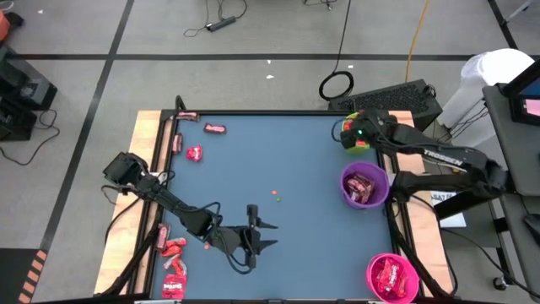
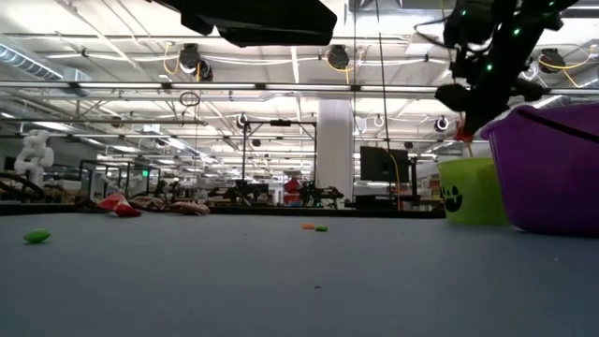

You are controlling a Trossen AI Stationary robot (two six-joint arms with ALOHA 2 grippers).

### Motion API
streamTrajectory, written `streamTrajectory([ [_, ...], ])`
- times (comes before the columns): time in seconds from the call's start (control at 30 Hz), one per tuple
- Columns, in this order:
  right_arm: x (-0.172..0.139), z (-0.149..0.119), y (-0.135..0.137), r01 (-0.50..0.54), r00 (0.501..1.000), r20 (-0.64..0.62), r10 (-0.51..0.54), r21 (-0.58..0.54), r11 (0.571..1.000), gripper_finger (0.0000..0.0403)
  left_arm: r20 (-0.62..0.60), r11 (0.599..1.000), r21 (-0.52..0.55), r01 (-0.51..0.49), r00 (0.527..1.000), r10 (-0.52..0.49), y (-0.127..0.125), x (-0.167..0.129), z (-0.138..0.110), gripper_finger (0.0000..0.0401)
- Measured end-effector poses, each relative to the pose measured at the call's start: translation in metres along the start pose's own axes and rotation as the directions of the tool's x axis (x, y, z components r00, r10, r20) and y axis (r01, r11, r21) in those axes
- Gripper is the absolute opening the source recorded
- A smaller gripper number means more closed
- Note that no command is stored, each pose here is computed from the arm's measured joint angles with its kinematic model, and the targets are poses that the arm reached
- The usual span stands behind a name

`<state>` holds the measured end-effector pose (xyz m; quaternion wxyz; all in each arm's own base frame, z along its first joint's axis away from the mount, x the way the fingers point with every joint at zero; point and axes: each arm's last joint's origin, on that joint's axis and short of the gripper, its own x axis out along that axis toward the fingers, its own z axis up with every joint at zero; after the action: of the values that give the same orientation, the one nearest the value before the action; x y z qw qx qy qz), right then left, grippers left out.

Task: Organize candy in baskets
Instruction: Put the orange chocolate bar into the green bucket

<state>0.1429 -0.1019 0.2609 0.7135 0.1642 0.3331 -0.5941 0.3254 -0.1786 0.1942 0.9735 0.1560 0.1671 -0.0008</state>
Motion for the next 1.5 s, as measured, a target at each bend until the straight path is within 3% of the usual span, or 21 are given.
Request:
streamTrajectory([
  [0.23,0.021,0.003,-0.008,0.105,0.991,-0.082,-0.104,0.019,0.994,0.0024,0.002,1.0,0.0,0.009,1.0,-0.009,0.0,0.0,0.0,0.0197],
  [0.37,0.026,0.002,-0.008,0.071,0.988,-0.14,-0.068,0.015,0.997,0.0073,0.001,1.0,0.0,0.009,1.0,-0.009,0.0,0.0,0.0,0.0197],
  [0.53,0.019,0.001,-0.012,0.04,0.991,-0.125,-0.043,-0.02,0.999,0.0134,0.001,1.0,0.0,0.009,1.0,-0.009,0.0,0.0,0.0,0.0197],
  [0.63,0.003,0.003,-0.01,-0.077,0.993,-0.093,0.074,-0.034,0.996,0.0155,0.003,1.0,0.001,0.012,1.0,-0.012,-0.002,-0.001,0.0,0.0197],
  [0.73,-0.017,0.002,-0.005,-0.26,0.965,-0.046,0.259,-0.044,0.964,0.0167,0.006,1.0,0.009,0.028,1.0,-0.028,-0.004,-0.008,0.005,0.0197],
  [0.93,-0.053,-0.009,0.013,-0.543,0.835,0.028,0.55,-0.122,0.831,0.0171,-0.044,0.994,-0.048,0.094,0.994,-0.096,-0.003,-0.043,0.019,0.0197],
  [1.03,-0.065,-0.016,0.025,-0.631,0.763,0.036,0.645,-0.176,0.756,0.0171,-0.109,0.973,-0.111,0.202,0.971,-0.214,-0.001,-0.057,0.02,0.0197],
  [1.13,-0.075,-0.022,0.038,-0.694,0.696,0.042,0.716,-0.216,0.687,0.0171,-0.267,0.933,-0.252,0.256,0.909,-0.321,0.0,-0.068,0.008,0.0197],
  [1.2,-0.08,-0.027,0.046,-0.723,0.662,0.029,0.749,-0.238,0.649,0.0171,-0.39,0.898,-0.365,0.244,0.836,-0.386,0.001,-0.077,-0.002,0.0197],
  [1.27,-0.084,-0.031,0.053,-0.744,0.634,0.019,0.773,-0.258,0.616,0.0171,-0.502,0.876,-0.445,0.186,0.759,-0.416,0.0,-0.084,-0.013,0.0197],
  [1.33,-0.087,-0.033,0.059,-0.754,0.618,0.013,0.786,-0.274,0.597,0.0171,-0.615,0.881,-0.463,0.1,0.679,-0.4,-0.002,-0.093,-0.027,0.0197],
  [1.5,-0.086,-0.04,0.066,-0.749,0.626,-0.031,0.78,-0.301,0.589,0.0171,-0.825,0.882,-0.454,-0.125,0.432,-0.364,-0.004,-0.117,-0.058,0.0197],
])
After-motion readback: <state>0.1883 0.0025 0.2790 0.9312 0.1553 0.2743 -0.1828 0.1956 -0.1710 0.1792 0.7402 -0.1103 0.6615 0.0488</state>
